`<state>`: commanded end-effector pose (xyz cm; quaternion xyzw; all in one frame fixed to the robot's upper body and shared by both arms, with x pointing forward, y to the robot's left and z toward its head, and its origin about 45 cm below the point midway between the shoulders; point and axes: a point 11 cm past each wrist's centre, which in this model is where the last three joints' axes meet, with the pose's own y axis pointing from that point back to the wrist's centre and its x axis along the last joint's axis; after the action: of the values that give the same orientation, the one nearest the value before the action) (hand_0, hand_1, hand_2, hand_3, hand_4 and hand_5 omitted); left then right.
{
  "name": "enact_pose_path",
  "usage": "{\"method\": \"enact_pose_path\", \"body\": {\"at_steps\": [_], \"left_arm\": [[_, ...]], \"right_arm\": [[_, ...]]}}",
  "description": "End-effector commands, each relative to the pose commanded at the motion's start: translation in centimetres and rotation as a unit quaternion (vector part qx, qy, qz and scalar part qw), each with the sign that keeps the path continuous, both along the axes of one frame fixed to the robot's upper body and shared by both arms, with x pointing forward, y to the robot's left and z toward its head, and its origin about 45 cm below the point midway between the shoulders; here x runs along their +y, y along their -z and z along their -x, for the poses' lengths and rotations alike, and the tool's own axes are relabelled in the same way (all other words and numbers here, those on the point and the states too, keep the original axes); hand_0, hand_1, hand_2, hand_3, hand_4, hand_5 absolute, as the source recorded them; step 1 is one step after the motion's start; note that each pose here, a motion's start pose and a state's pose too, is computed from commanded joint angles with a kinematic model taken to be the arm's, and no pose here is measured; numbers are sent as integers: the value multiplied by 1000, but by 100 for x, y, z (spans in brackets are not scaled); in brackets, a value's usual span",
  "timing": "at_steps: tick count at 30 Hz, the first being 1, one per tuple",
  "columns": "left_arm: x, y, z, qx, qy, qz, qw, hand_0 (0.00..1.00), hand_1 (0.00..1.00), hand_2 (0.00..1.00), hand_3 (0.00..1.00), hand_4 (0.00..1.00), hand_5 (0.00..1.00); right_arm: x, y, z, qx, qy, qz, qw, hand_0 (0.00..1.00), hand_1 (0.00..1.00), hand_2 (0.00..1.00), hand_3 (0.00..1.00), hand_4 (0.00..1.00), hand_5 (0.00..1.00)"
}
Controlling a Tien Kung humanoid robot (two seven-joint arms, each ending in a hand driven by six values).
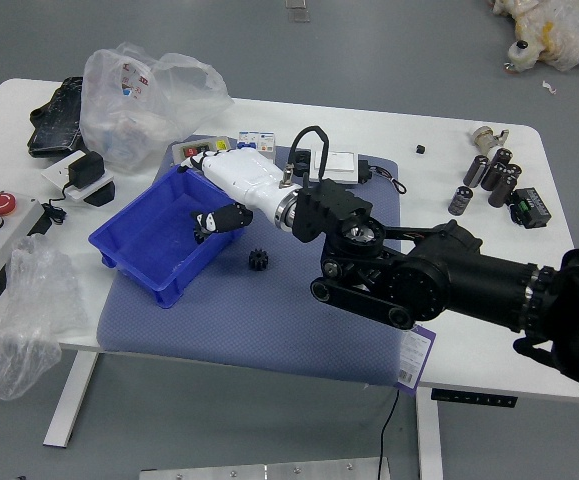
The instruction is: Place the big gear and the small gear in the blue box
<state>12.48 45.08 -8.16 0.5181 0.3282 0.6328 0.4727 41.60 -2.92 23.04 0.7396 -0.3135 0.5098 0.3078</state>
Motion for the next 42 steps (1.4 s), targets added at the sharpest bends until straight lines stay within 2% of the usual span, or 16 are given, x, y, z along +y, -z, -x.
{"method": "enact_pose_path", "body": {"at_steps": [4, 5, 6, 10, 11, 13, 20, 28, 29, 34, 35, 40, 41, 42], "left_arm": [[-20, 13, 18, 0, -1, 2, 1000, 665, 644, 626, 697, 700, 381], [-25, 17, 25, 0, -2, 3, 1000, 665, 644, 626, 697, 699, 381], [-30, 21, 31, 0, -3, 3, 1000, 665, 644, 626, 697, 699, 381], [-43, 33, 55, 1, -5, 5, 1000, 665, 644, 626, 697, 699, 381], [-44, 34, 59, 1, -6, 5, 1000, 665, 644, 626, 697, 700, 382], [-50, 37, 61, 1, -6, 5, 1000, 665, 644, 626, 697, 700, 382], [-60, 35, 37, -1, -4, 6, 1000, 665, 644, 626, 697, 700, 382], [-67, 33, 20, -1, -3, 7, 1000, 665, 644, 626, 697, 700, 382], [-68, 33, 20, -1, -3, 7, 1000, 665, 644, 626, 696, 700, 383], [-65, 32, 20, -1, -3, 6, 1000, 665, 644, 626, 696, 700, 383], [-65, 32, 19, -1, -3, 6, 1000, 665, 644, 626, 695, 700, 382], [-67, 31, 12, -2, -1, 6, 1000, 665, 644, 626, 695, 700, 382], [-69, 31, 11, -2, -1, 7, 1000, 664, 644, 627, 696, 700, 382], [-71, 32, 10, -3, 0, 7, 1000, 664, 644, 627, 696, 700, 382]], "right_arm": [[-273, 31, -19, 9, 31, -12, 999, 540, 774, 824, 822, 691, 322], [-355, 51, -14, 11, 40, -15, 999, 447, 683, 780, 818, 713, 323], [-421, 73, -2, 13, 47, -18, 999, 447, 683, 780, 818, 713, 323], [-636, 208, 105, 28, 72, -34, 996, 447, 683, 780, 818, 713, 323], [-665, 252, 135, 33, 75, -36, 996, 412, 626, 756, 807, 731, 329], [-712, 368, 199, 45, 83, -37, 995, 412, 626, 756, 807, 731, 329], [-716, 622, 297, 71, 85, -23, 994, 394, 594, 743, 801, 738, 333], [-669, 799, 320, 89, 83, -2, 993, 387, 568, 719, 786, 743, 331], [-666, 820, 327, 92, 83, 1, 992, 382, 544, 660, 746, 756, 342], [-635, 902, 372, 101, 77, 13, 992, 382, 544, 660, 746, 756, 342], [-631, 914, 377, 102, 77, 15, 992, 378, 507, 593, 710, 759, 339], [-636, 977, 385, 109, 79, 22, 991, 378, 507, 593, 710, 759, 339], [-639, 986, 383, 109, 81, 23, 990, 365, 485, 534, 666, 606, 229], [-642, 995, 378, 110, 82, 23, 990, 365, 485, 534, 666, 606, 229]]}}
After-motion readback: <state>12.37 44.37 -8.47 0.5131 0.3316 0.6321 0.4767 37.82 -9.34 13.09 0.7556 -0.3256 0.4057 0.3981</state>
